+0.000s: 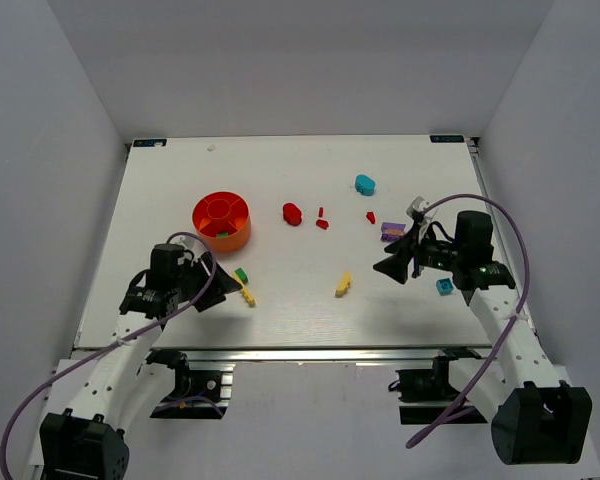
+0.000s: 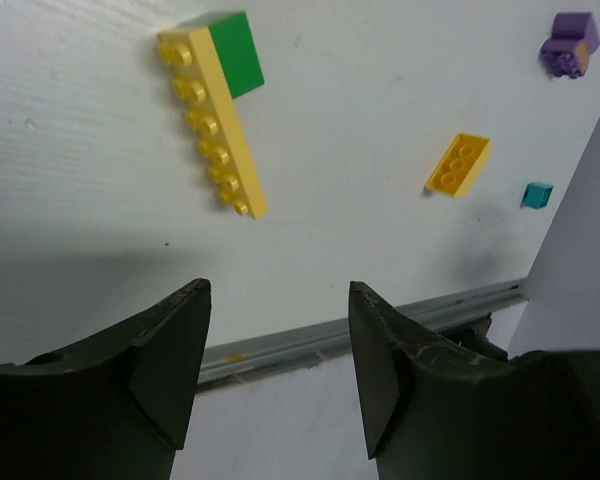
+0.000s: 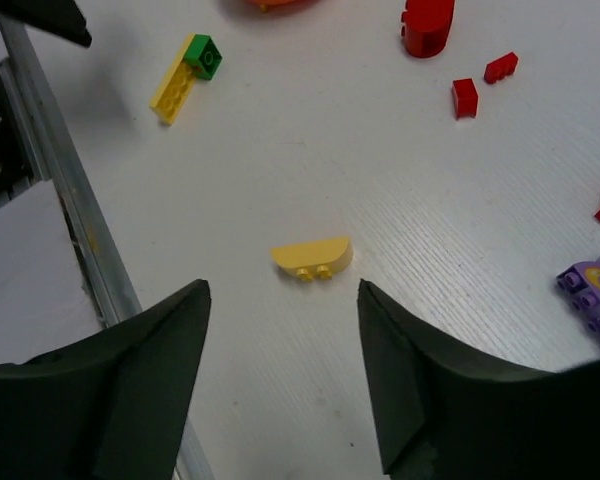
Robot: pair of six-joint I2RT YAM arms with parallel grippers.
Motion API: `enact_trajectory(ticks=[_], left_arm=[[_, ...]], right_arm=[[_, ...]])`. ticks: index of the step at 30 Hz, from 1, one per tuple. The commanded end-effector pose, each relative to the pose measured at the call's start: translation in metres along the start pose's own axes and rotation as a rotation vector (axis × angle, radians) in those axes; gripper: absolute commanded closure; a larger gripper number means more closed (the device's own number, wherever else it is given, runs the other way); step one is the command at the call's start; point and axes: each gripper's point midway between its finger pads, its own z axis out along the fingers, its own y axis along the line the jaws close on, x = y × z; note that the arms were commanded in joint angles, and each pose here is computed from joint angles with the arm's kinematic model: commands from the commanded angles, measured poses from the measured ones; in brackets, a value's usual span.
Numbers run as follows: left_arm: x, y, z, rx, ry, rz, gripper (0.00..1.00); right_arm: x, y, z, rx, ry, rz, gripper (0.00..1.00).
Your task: Sort the legos into containers by color
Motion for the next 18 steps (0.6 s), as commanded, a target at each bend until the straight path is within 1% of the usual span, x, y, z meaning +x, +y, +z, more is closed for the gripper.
enact_trajectory(ticks=[1,2,6,12,13,15,18], left_arm=[[0.014,-0.009,-0.002,0.015,0.087,-0.096,0.33],[0.011,-0.006,0.0,-0.011,0.071,-0.092,0.31],[0.007,-0.002,0.011,-0.06,0.072,-0.107,0.27],[0.014,0.012,0.032,-0.18,0.111,-0.104,0.27],[0.011,0.012,0.034,-0.197,0.098,-0.096,0.27],[0.013,0.014,0.039,-0.236,0.11,-0.088,0.27],[0.005,0.011,0.042,-0.266,0.077,-0.073,0.27]], right_arm=[[-0.028,-0.018,0.001,0.105,-0.041,-0.035,0.3],[-0.025,-0.024,0.001,0.149,-0.029,-0.038,0.26],[-0.016,-0.026,0.002,0.163,-0.001,-0.01,0.24],[-0.022,-0.027,-0.001,0.193,-0.008,-0.006,0.22],[-0.023,-0.026,-0.003,0.198,-0.012,-0.012,0.22],[-0.022,-0.025,-0.005,0.207,-0.016,-0.019,0.21],[-0.024,-0.022,-0.007,0.208,-0.029,-0.033,0.21]])
